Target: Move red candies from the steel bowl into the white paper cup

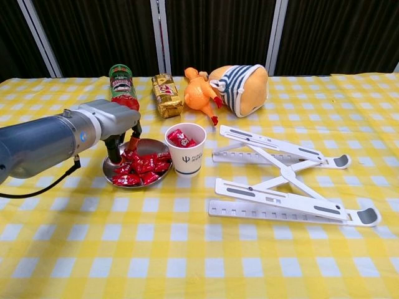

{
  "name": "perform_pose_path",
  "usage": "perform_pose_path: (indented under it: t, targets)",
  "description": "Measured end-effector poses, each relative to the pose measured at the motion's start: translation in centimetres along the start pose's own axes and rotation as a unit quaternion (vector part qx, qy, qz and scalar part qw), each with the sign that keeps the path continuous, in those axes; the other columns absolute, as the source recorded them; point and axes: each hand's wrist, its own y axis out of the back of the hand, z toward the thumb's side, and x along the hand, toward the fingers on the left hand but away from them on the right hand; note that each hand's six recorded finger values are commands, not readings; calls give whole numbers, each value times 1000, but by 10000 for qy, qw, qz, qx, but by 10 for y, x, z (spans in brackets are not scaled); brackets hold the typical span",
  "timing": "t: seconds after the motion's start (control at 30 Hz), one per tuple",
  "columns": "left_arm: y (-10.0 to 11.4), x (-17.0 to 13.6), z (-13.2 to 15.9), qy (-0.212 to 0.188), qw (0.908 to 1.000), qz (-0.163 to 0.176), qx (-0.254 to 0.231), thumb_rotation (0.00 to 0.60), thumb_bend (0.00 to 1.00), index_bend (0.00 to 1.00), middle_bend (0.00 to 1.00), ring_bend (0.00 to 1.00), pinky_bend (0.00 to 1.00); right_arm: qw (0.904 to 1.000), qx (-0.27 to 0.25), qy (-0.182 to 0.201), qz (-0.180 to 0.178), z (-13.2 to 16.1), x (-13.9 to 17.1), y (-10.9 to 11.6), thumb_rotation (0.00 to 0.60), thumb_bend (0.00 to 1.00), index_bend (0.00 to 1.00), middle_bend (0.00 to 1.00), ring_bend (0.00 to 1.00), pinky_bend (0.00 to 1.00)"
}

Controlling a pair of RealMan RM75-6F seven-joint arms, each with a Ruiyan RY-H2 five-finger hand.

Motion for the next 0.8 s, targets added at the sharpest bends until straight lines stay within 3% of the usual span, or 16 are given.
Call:
perform_pose_path:
  t: [0.23,0.47,0.8]
  targets:
    - [42,-17,3,-203,9980,429,-423,600,408,553,936,961,987,10000,12,9,-11,0,0,0,600,412,0,0,0,0]
    - [89,-36,22,-619,9897,963,-860,600,408,552,933,960,987,10000,3,11,-15,0,1,0,600,411,0,0,0,0]
    - [82,-33,60,-877,9895,855,-770,600,378,540,930,959,987,10000,-43,18,-22,0,1,1,600,412,0,0,0,0]
